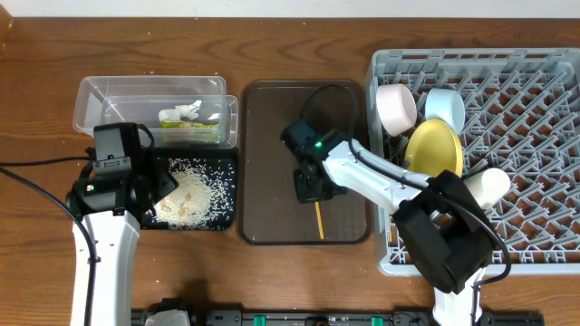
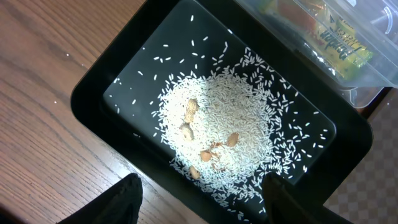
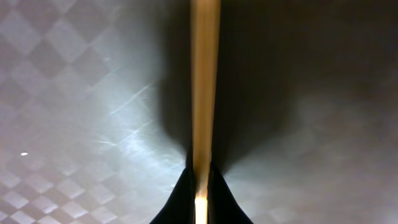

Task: Sort waste into correct bins and load items into the dishwasher rack
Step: 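Grasp the remaining chopstick on the brown tray with the right gripper, then place the second chopstick into the rack beside the first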

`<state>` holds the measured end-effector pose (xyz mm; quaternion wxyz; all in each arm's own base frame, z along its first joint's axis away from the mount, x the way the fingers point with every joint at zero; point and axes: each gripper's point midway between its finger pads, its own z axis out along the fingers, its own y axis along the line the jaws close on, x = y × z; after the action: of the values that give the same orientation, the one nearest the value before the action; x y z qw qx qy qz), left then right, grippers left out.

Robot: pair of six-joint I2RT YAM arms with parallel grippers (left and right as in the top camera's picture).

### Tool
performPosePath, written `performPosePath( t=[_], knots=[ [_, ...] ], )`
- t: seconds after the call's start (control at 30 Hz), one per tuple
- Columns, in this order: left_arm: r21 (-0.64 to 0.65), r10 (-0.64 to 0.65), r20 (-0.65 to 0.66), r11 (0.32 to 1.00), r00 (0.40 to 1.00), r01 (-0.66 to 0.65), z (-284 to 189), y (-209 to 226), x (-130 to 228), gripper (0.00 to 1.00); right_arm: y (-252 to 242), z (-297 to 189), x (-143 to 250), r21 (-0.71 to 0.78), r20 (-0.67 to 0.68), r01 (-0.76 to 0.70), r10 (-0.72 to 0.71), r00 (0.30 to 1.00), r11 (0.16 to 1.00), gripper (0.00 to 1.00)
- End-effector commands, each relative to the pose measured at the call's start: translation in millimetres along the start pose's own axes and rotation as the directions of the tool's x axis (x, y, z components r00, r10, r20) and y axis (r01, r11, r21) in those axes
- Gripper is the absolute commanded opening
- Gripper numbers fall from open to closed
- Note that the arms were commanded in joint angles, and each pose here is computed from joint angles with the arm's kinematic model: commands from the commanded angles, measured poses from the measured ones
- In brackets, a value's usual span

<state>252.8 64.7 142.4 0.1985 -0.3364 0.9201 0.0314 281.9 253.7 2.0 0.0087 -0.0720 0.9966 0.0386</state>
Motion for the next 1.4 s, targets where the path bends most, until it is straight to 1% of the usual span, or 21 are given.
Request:
performPosePath(
  t=[0.0,0.13,0.23,0.33,0.4,0.5,0.63,0.73,0.87,0.93,1.03,1.07,1.13,1.2,1.23,1.3,1.37],
  knots=[
    [-0.004,-0.011,0.014,1.000,1.000,0.011,-3,2,-3,0.65,-11,-26,-23,-0.006,0.076,-0.030,0.031,0.997,1.000,0.01],
    [-0.003,-0.011,0.014,1.000,1.000,0.011,-3,2,-3,0.64,-23,-71,-35,-0.048,0.145,-0.005,0.012,0.989,0.999,0.01],
    [-0.003,-0.011,0.014,1.000,1.000,0.011,-3,2,-3,0.65,-42,-108,-40,-0.062,0.208,0.000,0.013,0.978,0.998,0.01],
    [-0.004,-0.011,0.014,1.000,1.000,0.011,-3,2,-3,0.65,-65,-137,-37,-0.063,0.248,-0.001,0.016,0.969,0.998,0.01],
    [-0.003,-0.011,0.014,1.000,1.000,0.011,-3,2,-3,0.65,-78,-149,-30,-0.052,0.247,-0.002,0.015,0.969,0.999,0.01],
    [-0.003,-0.011,0.014,1.000,1.000,0.011,-3,2,-3,0.65,-100,-153,-18,-0.019,0.204,-0.040,0.043,0.978,0.999,0.01],
    [-0.003,-0.011,0.014,1.000,1.000,0.011,-3,2,-3,0.65,-134,-142,-3,0.077,0.139,-0.105,0.093,0.986,0.991,0.01],
    [-0.003,-0.011,0.014,1.000,1.000,0.011,-3,2,-3,0.65,-149,-129,6,0.112,0.107,-0.130,0.118,0.987,0.985,0.01],
    [-0.004,-0.011,0.014,1.000,1.000,0.011,-3,2,-3,0.65,-157,-114,7,0.121,0.110,-0.147,0.134,0.985,0.982,0.03],
    [-0.003,-0.011,0.014,1.000,1.000,0.011,-3,2,-3,0.65,-158,-110,8,0.119,0.106,-0.150,0.137,0.985,0.982,0.11],
    [-0.003,-0.011,0.014,1.000,1.000,0.011,-3,2,-3,0.65,-158,-110,9,0.119,0.106,-0.149,0.137,0.985,0.982,0.17],
    [-0.003,-0.011,0.014,1.000,1.000,0.011,-3,2,-3,0.72,-158,-110,7,0.117,0.112,-0.149,0.136,0.984,0.982,0.20],
    [0.005,-0.010,0.018,1.000,1.000,0.009,-3,0,-4,0.74,-157,-111,3,0.112,0.128,-0.151,0.136,0.982,0.982,0.23],
    [0.052,0.029,0.012,0.998,1.000,-0.029,-4,-8,-4,0.77,-151,-115,-6,0.074,0.163,-0.149,0.135,0.977,0.986,0.27],
    [0.079,0.052,0.012,0.996,0.999,-0.052,-4,-14,-4,0.78,-145,-119,-12,0.042,0.188,-0.144,0.134,0.973,0.989,0.32],
    [0.130,0.096,0.019,0.987,0.995,-0.098,-6,-26,-4,0.79,-135,-129,-24,-0.017,0.249,-0.126,0.126,0.960,0.992,0.47],
    [0.164,0.158,0.035,0.973,0.987,-0.162,-8,-36,-3,0.80,-124,-144,-39,-0.073,0.332,-0.065,0.086,0.939,0.995,0.59]
  ],
)
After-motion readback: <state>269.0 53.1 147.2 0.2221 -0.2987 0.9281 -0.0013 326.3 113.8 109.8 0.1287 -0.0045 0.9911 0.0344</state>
